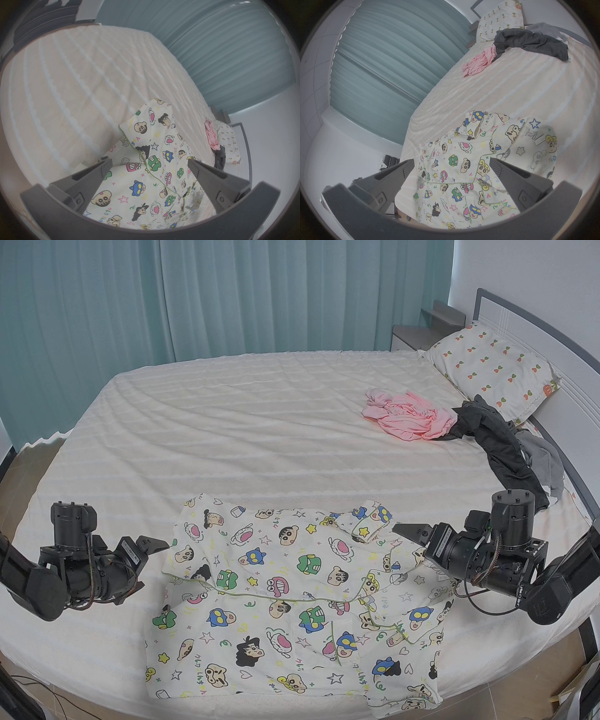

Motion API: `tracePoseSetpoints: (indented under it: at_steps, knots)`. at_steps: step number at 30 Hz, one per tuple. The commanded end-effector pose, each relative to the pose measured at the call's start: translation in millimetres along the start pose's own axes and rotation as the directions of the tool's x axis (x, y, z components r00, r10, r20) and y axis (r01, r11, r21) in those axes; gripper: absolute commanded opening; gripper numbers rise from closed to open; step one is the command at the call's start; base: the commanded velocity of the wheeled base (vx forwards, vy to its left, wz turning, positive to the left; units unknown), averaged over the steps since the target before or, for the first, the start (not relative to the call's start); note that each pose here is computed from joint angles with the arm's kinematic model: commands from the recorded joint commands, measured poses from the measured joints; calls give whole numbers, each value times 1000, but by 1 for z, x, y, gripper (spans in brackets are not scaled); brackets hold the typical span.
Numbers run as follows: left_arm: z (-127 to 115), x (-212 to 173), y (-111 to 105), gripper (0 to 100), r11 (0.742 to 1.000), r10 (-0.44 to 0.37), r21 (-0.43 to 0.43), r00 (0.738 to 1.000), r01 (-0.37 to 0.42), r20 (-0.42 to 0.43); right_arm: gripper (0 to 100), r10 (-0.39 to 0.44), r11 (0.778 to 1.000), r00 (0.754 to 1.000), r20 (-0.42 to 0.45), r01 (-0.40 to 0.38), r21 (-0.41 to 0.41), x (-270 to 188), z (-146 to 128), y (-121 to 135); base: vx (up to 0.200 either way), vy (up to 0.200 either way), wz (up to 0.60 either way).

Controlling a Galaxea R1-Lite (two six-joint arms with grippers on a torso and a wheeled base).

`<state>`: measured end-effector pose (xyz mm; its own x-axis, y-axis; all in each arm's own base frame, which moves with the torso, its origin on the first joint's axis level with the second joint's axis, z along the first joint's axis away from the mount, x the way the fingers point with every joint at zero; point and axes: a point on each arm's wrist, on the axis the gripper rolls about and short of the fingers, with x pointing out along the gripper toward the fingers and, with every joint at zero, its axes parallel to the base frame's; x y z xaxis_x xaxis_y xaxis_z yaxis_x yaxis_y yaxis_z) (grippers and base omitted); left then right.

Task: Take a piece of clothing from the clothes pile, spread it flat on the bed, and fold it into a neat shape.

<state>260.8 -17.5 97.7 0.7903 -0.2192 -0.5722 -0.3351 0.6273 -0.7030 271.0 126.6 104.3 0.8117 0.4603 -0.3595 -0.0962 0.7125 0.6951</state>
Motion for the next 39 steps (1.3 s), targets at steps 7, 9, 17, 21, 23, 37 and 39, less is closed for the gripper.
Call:
tracePoseSetpoints:
  at_steps: [7,9,17,21,23,37,39]
  knots:
    - [4,87,12,100,956,98,-276,995,-97,-9,100,43,994,997,65,-49,94,12,-20,-28,0,0,0]
    - [7,94,12,100,952,91,-296,995,-79,29,100,56,994,996,73,-63,88,5,-23,-28,0,0,0]
    - [8,98,19,100,950,110,-301,991,-83,74,100,69,993,994,81,-76,85,-6,-26,-29,0,0,0]
    - [8,105,23,100,957,105,-279,990,-76,90,100,72,993,995,76,-78,84,-7,-28,-28,0,0,0]
    - [6,108,26,100,969,112,-230,990,-90,87,100,68,994,995,72,-74,85,-6,-29,-29,0,0,0]
    - [-6,134,35,100,983,125,-148,984,-105,128,100,72,994,995,65,-77,82,-8,-31,-27,0,0,0]
    - [-7,138,34,100,984,118,-147,983,-98,140,100,72,994,995,65,-77,84,-8,-31,-27,0,0,0]
